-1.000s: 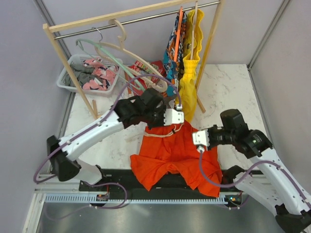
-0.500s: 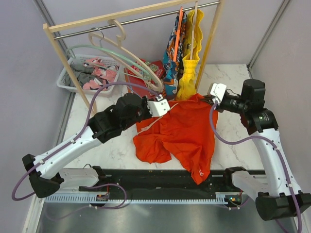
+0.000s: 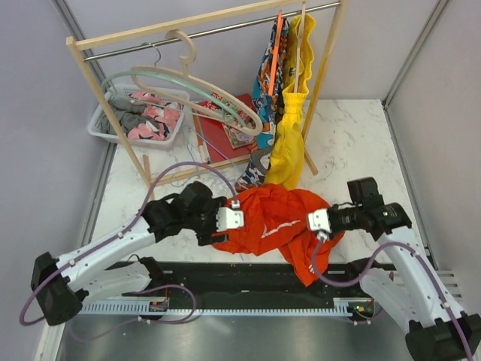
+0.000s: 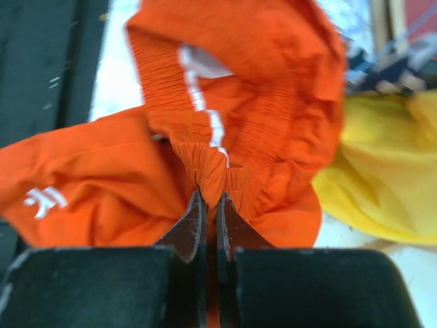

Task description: Place the shorts on the hanger

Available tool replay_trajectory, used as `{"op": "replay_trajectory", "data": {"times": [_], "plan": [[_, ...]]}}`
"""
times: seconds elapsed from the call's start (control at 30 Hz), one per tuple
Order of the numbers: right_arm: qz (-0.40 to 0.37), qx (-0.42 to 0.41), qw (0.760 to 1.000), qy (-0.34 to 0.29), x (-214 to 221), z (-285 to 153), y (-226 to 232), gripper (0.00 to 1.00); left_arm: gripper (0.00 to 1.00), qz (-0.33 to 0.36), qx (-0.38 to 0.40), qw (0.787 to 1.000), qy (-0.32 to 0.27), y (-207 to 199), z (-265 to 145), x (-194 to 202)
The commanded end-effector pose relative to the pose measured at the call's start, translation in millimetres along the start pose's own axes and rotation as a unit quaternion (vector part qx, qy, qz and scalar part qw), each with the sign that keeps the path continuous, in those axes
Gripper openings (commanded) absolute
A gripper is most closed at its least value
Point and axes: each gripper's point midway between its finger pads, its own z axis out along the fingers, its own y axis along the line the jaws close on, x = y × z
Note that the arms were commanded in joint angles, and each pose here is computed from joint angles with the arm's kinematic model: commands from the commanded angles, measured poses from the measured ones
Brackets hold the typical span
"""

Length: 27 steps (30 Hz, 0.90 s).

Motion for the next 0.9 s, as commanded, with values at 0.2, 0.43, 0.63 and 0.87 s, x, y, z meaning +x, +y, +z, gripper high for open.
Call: {"op": "replay_trajectory", "data": {"times": [0.2, 0.43, 0.63, 0.87], "plan": [[-0.040, -0.045, 0.998, 0.001, 0.6, 8.2, 24.6, 0.00, 0.75, 0.092, -0.171, 0.976, -0.098, 137.5, -48.2, 41.7], [-0.021, -0.036, 0.999, 0.005, -1.3, 8.6, 10.1, 0.00, 0.73, 0.243, -0.151, 0.956, -0.061, 195.5, -49.1, 81.5], [-0.017, -0.035, 0.999, 0.018, 4.4, 8.3, 9.4, 0.00, 0.69, 0.236, -0.109, 0.964, -0.051, 205.7, -31.5, 95.1], [-0.016, -0.018, 1.000, 0.019, 5.1, 8.9, 3.3, 0.00, 0.65, 0.158, -0.084, 0.984, -0.008, 179.7, -23.7, 125.9]]}}
